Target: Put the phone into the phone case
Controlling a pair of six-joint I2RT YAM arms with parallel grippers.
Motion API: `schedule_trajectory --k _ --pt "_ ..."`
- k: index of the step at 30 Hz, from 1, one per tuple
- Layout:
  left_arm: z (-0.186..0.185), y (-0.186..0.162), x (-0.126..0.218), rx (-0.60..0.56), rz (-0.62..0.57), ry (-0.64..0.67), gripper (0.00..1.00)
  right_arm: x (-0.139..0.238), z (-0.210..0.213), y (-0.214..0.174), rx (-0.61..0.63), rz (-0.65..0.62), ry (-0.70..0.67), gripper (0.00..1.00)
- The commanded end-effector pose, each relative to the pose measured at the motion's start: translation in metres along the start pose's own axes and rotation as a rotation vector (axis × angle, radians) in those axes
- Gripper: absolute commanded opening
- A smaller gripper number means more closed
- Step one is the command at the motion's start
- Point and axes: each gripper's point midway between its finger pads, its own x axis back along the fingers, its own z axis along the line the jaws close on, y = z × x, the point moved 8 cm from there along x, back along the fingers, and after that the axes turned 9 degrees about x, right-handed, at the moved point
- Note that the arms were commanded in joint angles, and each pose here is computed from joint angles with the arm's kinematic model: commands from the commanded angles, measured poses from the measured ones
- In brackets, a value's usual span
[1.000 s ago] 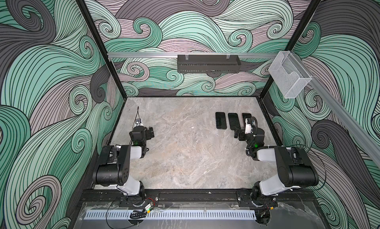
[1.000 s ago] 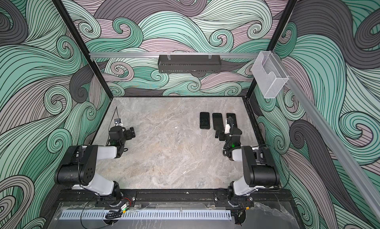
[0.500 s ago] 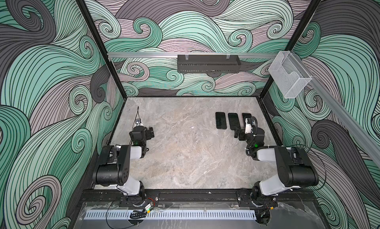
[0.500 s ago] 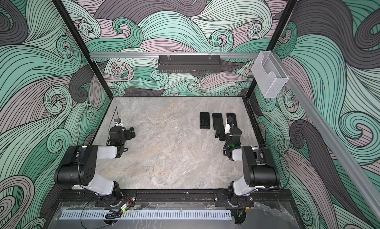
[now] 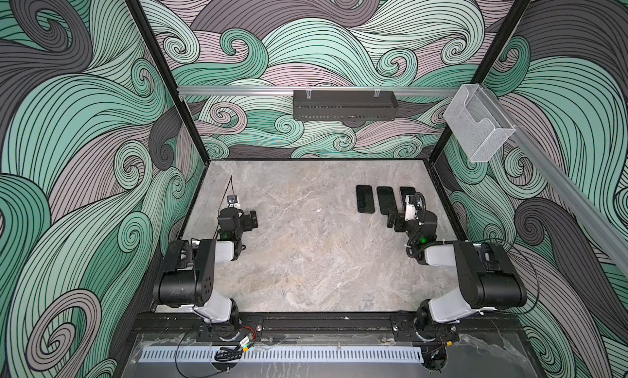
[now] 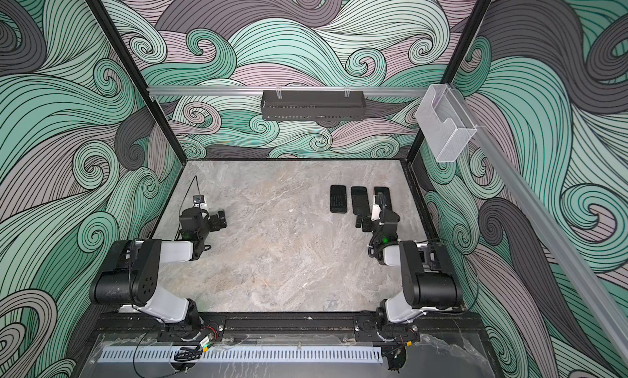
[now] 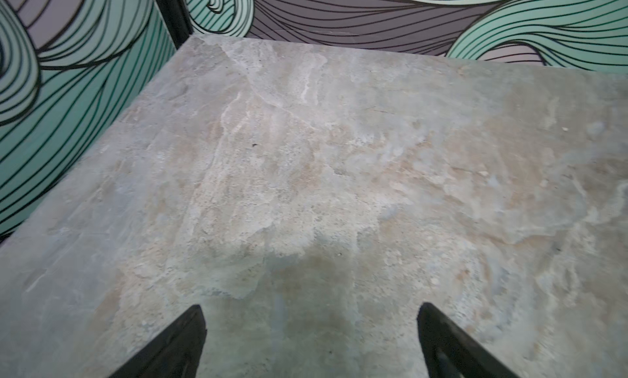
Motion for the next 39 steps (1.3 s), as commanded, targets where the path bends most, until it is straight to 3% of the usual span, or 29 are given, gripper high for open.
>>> schedule_trajectory --k 1,6,9,32,34,36,39 --pt "0.001 0.015 -0.001 0.015 -0.023 0.020 0.98 0.000 -0.001 0.009 0.014 -0.033 -0.015 0.99" --pt "0.008 0.016 0.003 0.045 -0.066 0.107 0.99 0.000 -0.001 0.009 0.015 -0.033 -0.014 0.99" --pt "0.002 0.015 0.000 0.015 -0.039 0.045 0.99 0.000 -0.001 0.009 0.014 -0.033 -0.014 0.99" --pt "0.001 0.015 0.000 0.011 -0.037 0.041 0.99 0.000 -0.001 0.009 0.014 -0.033 -0.015 0.99" --pt "-0.008 0.013 0.001 -0.035 -0.020 -0.073 0.99 0.000 -0.001 0.009 0.015 -0.033 -0.013 0.99" --pt "-0.009 0.013 0.002 -0.041 -0.027 -0.103 0.99 0.000 -0.001 0.009 0.014 -0.034 -0.013 0.99" --pt "0.000 0.015 -0.001 0.010 -0.023 0.008 0.99 0.000 -0.001 0.009 0.014 -0.035 -0.015 0.99"
